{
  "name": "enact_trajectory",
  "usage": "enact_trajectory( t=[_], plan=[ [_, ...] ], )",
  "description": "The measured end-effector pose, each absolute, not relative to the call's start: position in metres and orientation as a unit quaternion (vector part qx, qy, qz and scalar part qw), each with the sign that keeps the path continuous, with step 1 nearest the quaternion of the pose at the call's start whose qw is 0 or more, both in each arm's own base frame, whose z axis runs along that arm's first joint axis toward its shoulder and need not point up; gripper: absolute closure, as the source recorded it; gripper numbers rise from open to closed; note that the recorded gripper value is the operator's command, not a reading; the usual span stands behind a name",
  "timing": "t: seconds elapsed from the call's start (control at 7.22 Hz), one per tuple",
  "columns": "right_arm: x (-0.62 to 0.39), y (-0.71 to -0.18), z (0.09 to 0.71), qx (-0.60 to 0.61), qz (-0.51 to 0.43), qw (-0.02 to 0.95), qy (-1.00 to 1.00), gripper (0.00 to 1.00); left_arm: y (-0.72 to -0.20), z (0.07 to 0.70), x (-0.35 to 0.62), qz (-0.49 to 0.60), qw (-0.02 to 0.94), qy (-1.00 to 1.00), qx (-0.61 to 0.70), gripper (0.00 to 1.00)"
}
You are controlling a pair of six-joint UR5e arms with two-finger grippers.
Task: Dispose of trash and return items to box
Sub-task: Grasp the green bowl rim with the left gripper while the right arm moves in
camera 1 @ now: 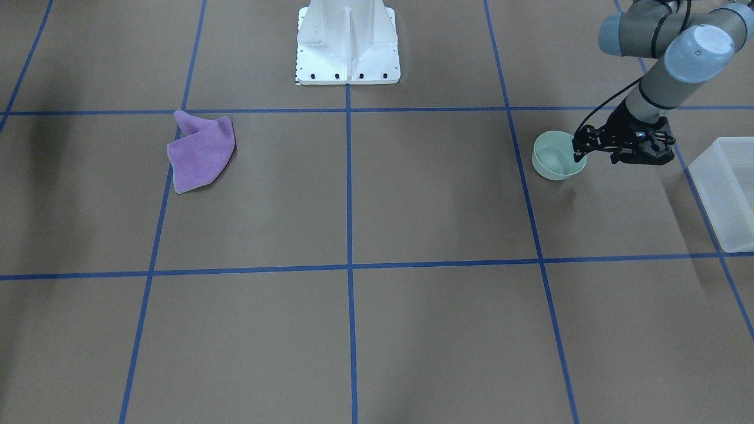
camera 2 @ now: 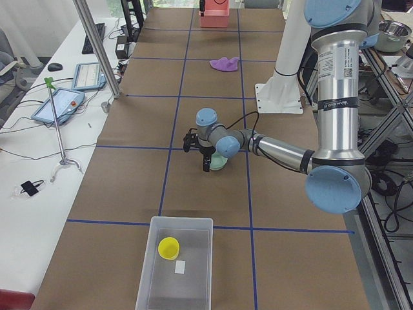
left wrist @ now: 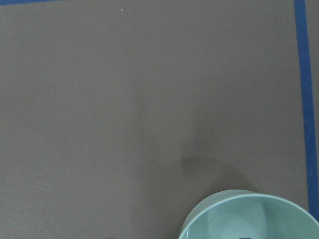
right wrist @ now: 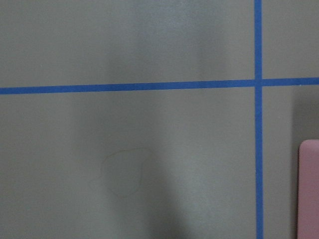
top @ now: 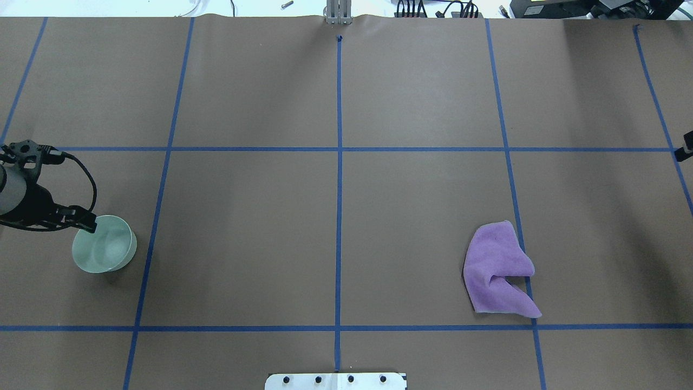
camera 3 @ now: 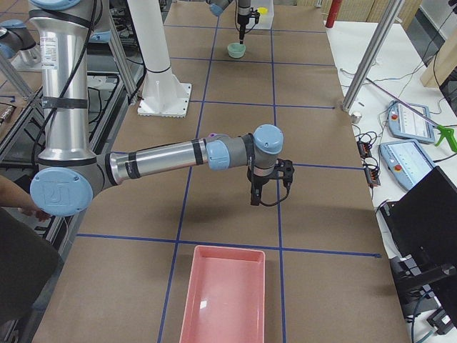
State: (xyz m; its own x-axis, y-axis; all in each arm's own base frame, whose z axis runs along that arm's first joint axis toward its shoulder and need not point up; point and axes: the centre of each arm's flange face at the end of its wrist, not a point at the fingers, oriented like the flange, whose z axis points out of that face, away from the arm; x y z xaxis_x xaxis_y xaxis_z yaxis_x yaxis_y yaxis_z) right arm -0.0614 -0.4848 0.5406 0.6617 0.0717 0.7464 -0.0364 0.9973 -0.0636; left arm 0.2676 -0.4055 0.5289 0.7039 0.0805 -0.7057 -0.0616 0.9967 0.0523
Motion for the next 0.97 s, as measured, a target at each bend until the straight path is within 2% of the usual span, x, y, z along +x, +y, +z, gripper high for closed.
enact_trajectory(
  t=[0.14,0.28,0.97],
  plan=[
    [-0.084,-0.484,0.531,-0.021,0.041,0.907,-0.418,0.0,-0.402,0.536,0.276,0.039,0.923,0.382,0.009,0.7],
    [-0.103,-0.482,0.525,-0.023,0.048,0.904,-0.424,0.0,-0.4,0.541,0.28,0.037,0.923,0.383,0.006,1.0],
    [-0.153,-0.465,0.49,-0.037,0.05,0.897,-0.437,0.0,-0.398,0.534,0.265,0.05,0.907,0.418,-0.021,1.0]
  ],
)
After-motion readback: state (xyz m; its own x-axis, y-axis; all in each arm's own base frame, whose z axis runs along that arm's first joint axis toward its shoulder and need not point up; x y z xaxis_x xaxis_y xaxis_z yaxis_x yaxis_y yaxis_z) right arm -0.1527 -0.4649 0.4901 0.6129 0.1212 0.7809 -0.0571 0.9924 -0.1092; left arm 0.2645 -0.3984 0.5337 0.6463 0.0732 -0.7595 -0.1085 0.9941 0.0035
